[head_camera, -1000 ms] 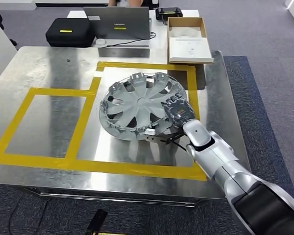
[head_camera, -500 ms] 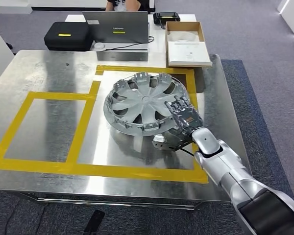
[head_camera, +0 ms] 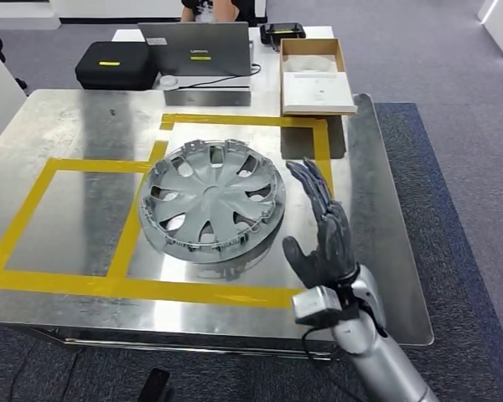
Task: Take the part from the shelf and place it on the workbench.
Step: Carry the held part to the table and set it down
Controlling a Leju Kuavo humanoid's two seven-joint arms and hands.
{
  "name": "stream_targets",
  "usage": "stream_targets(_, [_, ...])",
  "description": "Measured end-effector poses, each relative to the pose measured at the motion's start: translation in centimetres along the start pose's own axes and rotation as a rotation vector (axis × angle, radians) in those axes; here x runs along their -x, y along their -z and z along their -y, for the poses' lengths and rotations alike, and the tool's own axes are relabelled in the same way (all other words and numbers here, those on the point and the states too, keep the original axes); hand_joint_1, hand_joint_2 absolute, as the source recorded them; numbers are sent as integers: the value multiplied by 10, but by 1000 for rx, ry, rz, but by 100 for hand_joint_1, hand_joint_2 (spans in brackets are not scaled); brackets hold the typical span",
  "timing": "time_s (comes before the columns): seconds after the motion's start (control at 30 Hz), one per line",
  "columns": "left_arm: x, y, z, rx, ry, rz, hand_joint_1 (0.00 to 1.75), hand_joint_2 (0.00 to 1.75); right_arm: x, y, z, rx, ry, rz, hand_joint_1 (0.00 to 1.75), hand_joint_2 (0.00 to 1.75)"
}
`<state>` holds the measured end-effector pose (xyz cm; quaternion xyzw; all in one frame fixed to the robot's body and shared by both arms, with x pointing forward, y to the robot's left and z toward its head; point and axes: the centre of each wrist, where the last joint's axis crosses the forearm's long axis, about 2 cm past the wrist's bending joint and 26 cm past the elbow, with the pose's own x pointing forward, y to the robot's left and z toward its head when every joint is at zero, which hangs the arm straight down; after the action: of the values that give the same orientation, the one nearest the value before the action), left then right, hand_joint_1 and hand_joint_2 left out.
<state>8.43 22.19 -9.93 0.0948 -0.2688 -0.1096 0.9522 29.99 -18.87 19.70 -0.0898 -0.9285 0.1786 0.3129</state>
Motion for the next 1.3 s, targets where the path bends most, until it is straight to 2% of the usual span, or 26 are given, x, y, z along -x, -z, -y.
stream_targets(0.13, [5, -1, -1, -17, -24, -10, 0, 0, -26, -31, 7, 93, 167, 45, 0, 0])
stream_targets(0.27, [11, -3, -3, -35, -58, -14, 0, 0, -44, -65, 7, 177, 281, 10, 0, 0])
stream_targets(0.33, [12, -3, -4, -44, -74, -12, 0, 0, -51, -73, 7, 209, 319, -6, 0, 0])
stream_targets(0.57, [25, -6, -6, -93, -136, -42, 0, 0, -79, -91, 13, 328, 467, -46, 0, 0])
stream_targets(0.8, [31, -9, -6, -102, -158, -96, 0, 0, -93, -106, 19, 374, 509, -80, 0, 0])
stream_targets(1.3, [36, -8, -14, -146, -224, -64, 0, 0, -98, -117, 22, 414, 507, -121, 0, 0])
